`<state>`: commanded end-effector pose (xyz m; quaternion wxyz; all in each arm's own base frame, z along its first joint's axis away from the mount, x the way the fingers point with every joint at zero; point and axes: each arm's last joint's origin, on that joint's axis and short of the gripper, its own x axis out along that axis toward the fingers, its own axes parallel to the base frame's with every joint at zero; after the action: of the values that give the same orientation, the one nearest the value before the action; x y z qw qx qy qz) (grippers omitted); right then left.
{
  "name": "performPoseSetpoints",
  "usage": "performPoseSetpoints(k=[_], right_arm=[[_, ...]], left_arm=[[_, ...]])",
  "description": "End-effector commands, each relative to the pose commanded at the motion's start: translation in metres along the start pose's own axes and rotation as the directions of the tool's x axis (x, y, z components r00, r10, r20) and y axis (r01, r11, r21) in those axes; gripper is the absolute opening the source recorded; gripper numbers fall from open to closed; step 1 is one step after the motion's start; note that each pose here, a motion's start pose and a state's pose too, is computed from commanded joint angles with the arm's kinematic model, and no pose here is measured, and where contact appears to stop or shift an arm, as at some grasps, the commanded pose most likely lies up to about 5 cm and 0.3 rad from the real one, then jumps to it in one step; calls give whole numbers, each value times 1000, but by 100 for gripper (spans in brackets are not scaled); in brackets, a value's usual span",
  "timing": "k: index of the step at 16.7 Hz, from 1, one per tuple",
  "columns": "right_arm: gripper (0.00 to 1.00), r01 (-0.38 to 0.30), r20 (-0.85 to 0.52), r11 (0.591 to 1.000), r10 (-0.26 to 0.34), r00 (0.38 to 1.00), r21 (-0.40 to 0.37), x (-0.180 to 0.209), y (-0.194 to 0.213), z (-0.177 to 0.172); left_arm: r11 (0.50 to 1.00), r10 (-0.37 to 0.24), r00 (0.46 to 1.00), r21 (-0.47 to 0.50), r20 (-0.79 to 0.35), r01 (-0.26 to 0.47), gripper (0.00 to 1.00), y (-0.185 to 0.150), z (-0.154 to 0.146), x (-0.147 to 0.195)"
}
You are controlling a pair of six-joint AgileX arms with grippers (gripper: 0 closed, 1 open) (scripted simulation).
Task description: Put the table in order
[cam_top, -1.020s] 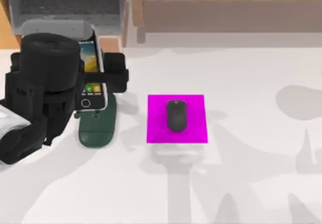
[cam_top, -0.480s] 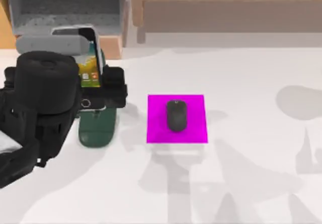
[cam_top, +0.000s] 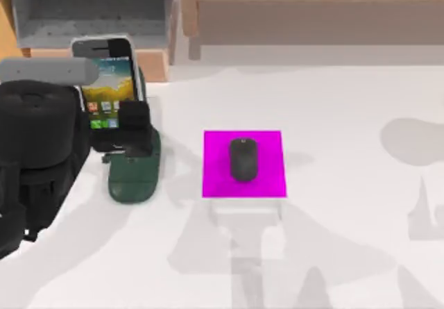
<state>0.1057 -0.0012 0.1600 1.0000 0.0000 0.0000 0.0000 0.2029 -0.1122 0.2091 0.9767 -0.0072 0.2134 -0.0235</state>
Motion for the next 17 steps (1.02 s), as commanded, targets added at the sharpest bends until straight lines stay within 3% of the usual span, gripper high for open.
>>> performPoseSetpoints(k=[4,10,17], right_arm=[[100,0,0,1000,0,1000,0,0,0,0],[100,0,0,1000,0,1000,0,0,0,0],[100,0,0,1000,0,1000,0,0,0,0]], left_arm=[[999,-5,997,-32,73,7,100,37,-6,-25],[998,7,952,-64,306,13,100,83,-32,-72],[999,41,907,-2,418,-44,100,107,-81,-75]])
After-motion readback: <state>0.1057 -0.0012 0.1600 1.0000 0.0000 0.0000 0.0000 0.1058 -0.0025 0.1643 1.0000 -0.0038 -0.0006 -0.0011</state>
